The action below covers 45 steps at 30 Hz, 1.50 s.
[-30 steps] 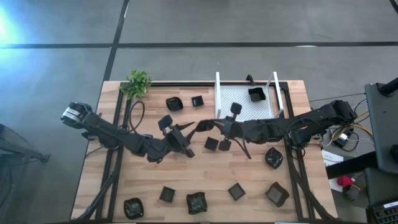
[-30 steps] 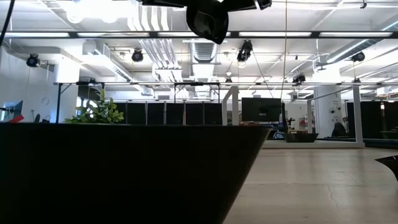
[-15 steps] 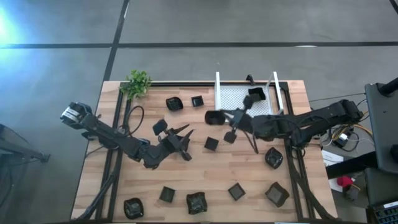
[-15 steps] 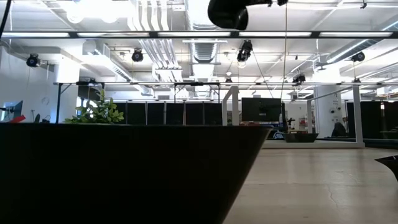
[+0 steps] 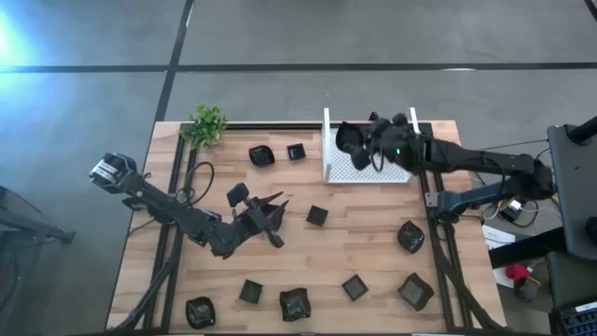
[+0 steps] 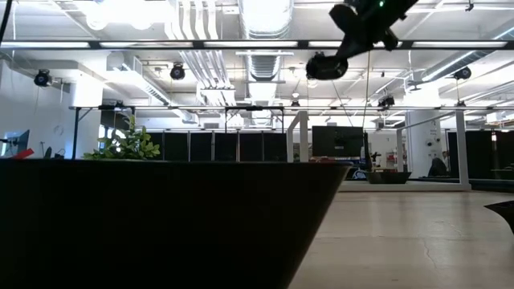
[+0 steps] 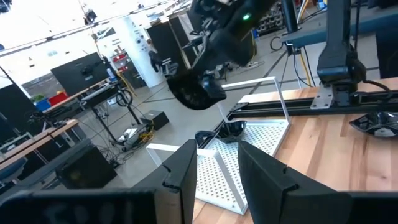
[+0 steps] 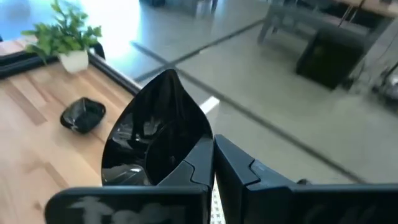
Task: Pick & Place Mini shaped plates
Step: Put the leaf shaped plate on the shelf
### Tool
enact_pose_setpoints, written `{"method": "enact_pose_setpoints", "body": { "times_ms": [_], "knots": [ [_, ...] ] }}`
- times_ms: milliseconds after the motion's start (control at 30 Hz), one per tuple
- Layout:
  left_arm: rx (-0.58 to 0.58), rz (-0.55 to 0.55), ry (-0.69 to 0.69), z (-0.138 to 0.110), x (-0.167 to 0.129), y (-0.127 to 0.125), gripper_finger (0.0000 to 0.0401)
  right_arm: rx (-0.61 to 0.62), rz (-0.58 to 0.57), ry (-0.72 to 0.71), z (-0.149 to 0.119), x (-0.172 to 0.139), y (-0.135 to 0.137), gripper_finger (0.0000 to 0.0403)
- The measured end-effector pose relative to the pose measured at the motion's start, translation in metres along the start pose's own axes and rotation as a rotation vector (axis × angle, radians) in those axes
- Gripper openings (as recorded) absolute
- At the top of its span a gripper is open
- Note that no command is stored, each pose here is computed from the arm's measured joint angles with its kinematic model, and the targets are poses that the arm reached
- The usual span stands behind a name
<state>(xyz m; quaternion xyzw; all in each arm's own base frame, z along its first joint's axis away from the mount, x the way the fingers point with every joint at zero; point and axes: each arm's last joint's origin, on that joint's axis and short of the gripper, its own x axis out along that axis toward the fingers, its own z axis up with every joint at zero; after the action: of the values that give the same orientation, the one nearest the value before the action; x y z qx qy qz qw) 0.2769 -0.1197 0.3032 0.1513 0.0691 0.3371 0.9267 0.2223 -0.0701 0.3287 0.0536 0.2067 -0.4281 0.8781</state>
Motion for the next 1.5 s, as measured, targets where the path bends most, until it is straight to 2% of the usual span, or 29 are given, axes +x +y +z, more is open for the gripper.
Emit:
{"method": "enact_pose_setpoints", "body": {
  "times_ms": [200,433,633,900,1267,1500],
  "knots": [
    [0.0,0.0,0.0,0.0,0.0,0.0,0.0113,0.057,-0.046,0.08,0.0,0.028,-0.031,0.0008],
    [0.0,0.0,0.0,0.0,0.0,0.0,0.0113,0.064,-0.08,0.247,-0.014,0.065,-0.057,0.0008],
    [0.0,0.0,0.0,0.0,0.0,0.0,0.0113,0.036,-0.061,0.385,-0.033,0.101,-0.066,0.0008],
    [0.0,0.0,0.0,0.0,0.0,0.0,0.0113,-0.031,-0.067,0.536,-0.064,0.146,-0.066,0.0008],
    [0.002,-0.001,0.001,0.0,0.0,0.0,0.0113,-0.091,-0.056,0.483,-0.078,0.183,-0.063,0.0008],
    [0.002,-0.001,0.001,0.0,0.0,0.0,0.0113,-0.083,-0.078,0.517,-0.086,0.19,-0.071,0.0008]
  ]
}}
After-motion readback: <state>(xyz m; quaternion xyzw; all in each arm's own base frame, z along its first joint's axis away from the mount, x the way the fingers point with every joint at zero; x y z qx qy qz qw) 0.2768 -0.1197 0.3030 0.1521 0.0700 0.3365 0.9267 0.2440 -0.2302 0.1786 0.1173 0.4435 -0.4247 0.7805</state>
